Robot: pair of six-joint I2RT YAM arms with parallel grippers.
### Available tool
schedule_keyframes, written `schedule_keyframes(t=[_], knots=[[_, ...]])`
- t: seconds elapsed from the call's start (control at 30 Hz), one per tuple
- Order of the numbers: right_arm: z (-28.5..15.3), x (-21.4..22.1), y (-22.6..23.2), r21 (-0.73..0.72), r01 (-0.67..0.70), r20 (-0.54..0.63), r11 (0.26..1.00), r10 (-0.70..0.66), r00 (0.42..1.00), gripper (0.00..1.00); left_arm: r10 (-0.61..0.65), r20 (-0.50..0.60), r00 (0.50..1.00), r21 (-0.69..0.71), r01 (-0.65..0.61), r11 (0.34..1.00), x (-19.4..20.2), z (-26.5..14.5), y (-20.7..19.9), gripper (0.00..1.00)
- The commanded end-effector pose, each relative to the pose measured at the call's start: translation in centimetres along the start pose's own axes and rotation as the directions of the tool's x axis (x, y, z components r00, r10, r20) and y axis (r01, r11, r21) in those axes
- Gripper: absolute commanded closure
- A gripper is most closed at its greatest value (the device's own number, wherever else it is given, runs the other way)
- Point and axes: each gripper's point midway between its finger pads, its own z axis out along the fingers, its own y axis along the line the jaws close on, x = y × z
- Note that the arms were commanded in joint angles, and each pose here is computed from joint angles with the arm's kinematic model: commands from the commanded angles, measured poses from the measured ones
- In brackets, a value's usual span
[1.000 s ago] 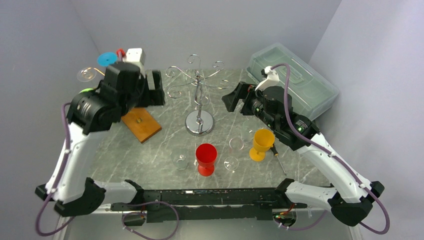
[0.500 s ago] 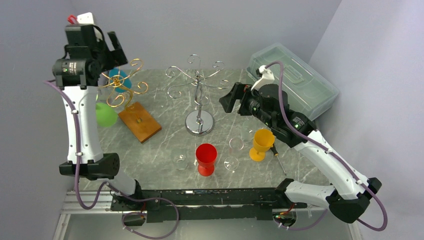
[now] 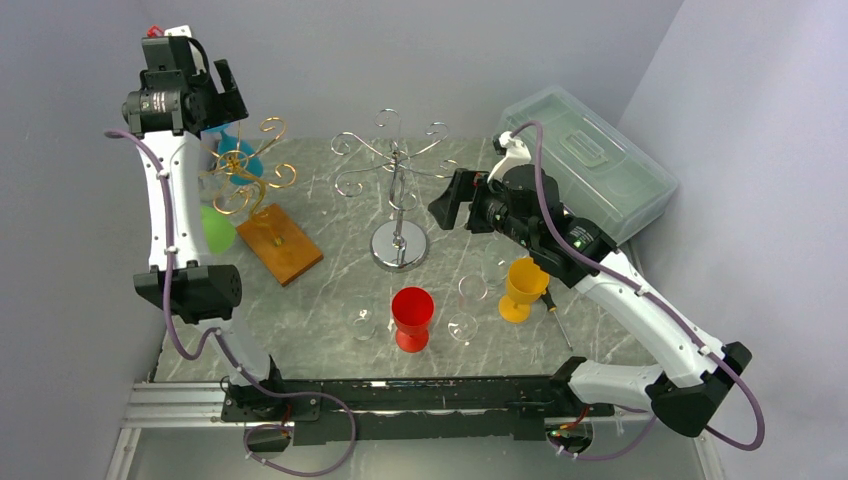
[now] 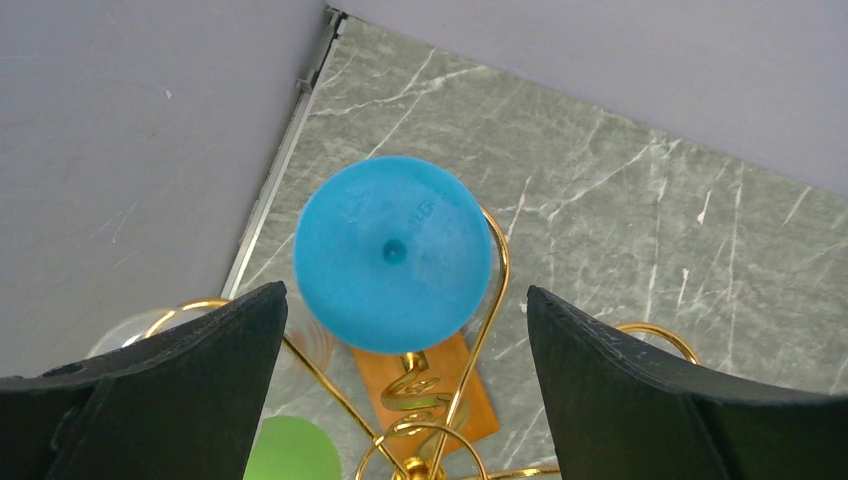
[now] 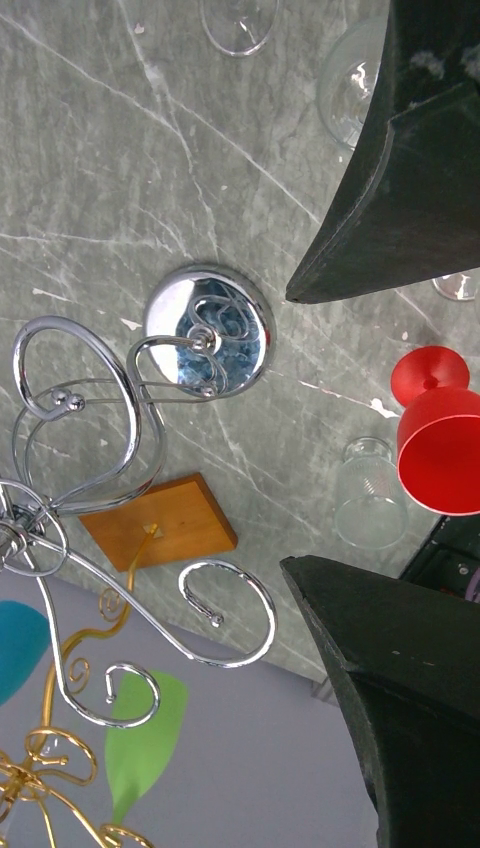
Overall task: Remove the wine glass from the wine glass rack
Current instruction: Pick up the wine glass from the wine rack.
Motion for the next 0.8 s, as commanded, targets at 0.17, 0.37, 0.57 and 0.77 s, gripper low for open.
schedule_keyframes(t=[0.17, 0.37, 0.57, 0.77], knots=[[0.0, -1.6, 1.1, -0.037, 0.012, 0.037, 0.999, -0.01, 0.999, 0.0, 0.021, 0.081, 0.996, 0.011, -0.022, 1.0, -2.5, 0.7, -0.1, 0.06], [0.2, -1.5, 0.9, -0.032, 0.011, 0.034, 0.999, -0.01, 0.999, 0.0, 0.021, 0.06, 0.998, 0.009, -0.022, 1.0, -1.9, 1.9, -0.2, 0.08], [0.5, -1.4, 1.0, -0.037, 0.007, 0.029, 0.999, -0.006, 1.0, 0.0, 0.027, 0.053, 0.998, -0.016, -0.026, 1.0, -1.7, 2.3, 0.2, 0.08], [0.7, -1.1, 0.9, -0.038, 0.007, 0.022, 0.999, -0.006, 1.0, 0.0, 0.035, 0.06, 0.998, -0.034, -0.033, 0.999, -1.8, 2.2, 0.6, 0.07]])
